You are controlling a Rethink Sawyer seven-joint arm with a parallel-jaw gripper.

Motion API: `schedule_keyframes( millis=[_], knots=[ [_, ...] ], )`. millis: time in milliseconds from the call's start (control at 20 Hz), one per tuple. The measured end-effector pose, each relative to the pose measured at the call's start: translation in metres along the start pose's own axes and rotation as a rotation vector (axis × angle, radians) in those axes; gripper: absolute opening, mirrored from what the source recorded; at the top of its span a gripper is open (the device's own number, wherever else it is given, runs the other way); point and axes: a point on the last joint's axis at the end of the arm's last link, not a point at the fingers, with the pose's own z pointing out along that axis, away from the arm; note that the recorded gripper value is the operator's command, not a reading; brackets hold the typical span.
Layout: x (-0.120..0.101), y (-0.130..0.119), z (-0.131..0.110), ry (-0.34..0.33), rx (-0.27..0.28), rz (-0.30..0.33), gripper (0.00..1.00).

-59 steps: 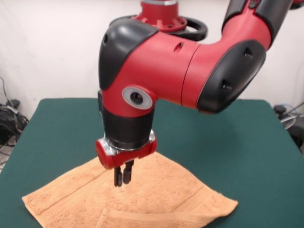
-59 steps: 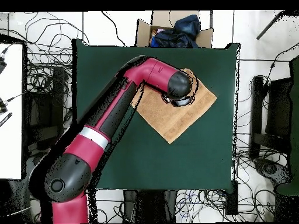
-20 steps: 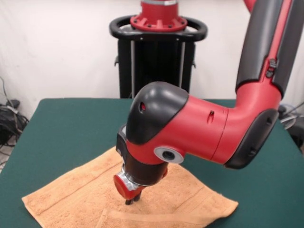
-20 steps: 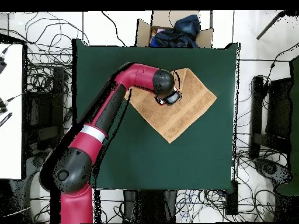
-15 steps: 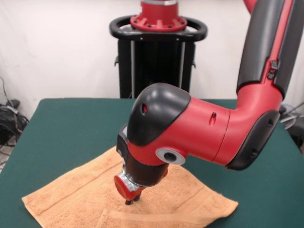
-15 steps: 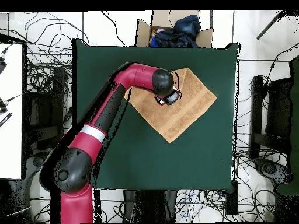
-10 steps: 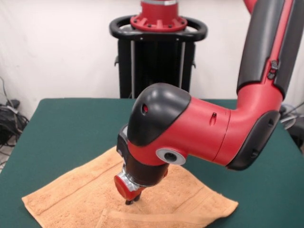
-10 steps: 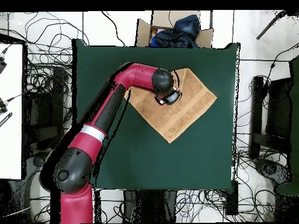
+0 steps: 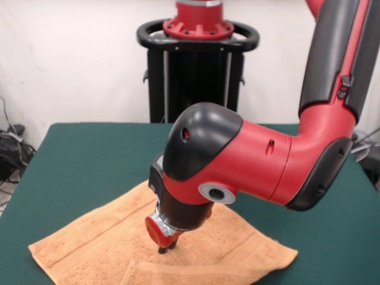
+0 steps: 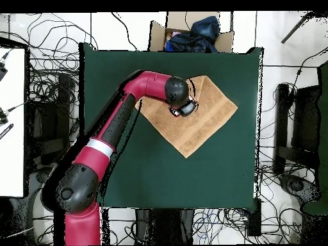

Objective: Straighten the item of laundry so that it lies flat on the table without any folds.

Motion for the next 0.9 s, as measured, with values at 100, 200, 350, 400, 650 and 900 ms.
schedule_keyframes(
  millis=[100, 200, 350, 400, 650, 900],
  knots=[
    [0.001, 0.002, 0.001, 0.002, -0.001, 0.003, 0.0],
    [0.003, 0.005, 0.001, 0.005, -0.002, 0.005, 0.0],
    [0.005, 0.013, 0.002, 0.014, -0.003, 0.011, 0.0],
    [0.007, 0.016, 0.002, 0.018, -0.003, 0.013, 0.0],
    [0.015, 0.032, 0.006, 0.04, -0.005, 0.027, 0.0],
    [0.027, 0.047, 0.01, 0.055, -0.014, 0.05, 0.0]
  ],
)
